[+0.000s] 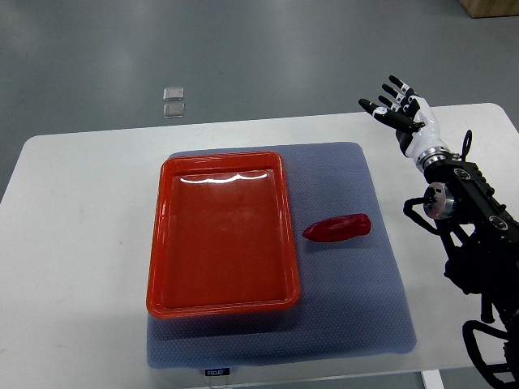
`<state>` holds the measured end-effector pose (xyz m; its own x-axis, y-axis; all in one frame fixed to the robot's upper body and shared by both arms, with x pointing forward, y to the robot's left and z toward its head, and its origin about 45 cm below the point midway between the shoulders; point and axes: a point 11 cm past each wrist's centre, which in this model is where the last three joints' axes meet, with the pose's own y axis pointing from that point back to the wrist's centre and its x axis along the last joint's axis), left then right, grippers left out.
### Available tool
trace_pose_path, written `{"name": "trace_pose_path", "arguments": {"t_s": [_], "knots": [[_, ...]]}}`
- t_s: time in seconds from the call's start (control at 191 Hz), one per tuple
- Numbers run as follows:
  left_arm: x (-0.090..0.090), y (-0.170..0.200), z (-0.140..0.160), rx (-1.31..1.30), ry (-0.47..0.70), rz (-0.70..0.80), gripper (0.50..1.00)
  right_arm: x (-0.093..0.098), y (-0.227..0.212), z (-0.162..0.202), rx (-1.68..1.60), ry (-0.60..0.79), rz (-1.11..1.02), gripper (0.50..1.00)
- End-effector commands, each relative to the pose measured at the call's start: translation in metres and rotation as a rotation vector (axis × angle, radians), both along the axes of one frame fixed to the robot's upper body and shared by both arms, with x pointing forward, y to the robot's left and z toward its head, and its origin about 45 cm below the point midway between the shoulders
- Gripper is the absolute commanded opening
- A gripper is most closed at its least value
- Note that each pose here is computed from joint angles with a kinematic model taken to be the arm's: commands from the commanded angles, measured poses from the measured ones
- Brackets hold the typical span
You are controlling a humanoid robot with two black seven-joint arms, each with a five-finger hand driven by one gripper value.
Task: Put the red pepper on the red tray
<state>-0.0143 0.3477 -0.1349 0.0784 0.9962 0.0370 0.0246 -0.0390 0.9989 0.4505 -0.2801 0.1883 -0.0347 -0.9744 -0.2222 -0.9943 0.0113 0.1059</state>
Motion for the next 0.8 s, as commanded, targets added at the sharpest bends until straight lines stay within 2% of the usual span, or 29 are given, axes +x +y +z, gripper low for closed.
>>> {"name": "trace_pose_path", "arguments": {"t_s": [0.0,0.795], "knots": [[-0.0010,0.0001,0.0000,0.000,0.006,-0.001,1.000,-0.0001,0.0000,-0.0001,0.000,0.000,0.000,0.913],[-0.0038,0.0001,0.0000,0.000,0.010,0.001,1.000,-0.0003,0.0063,0.0022,0.018,-0.022,0.055,0.913]]}}
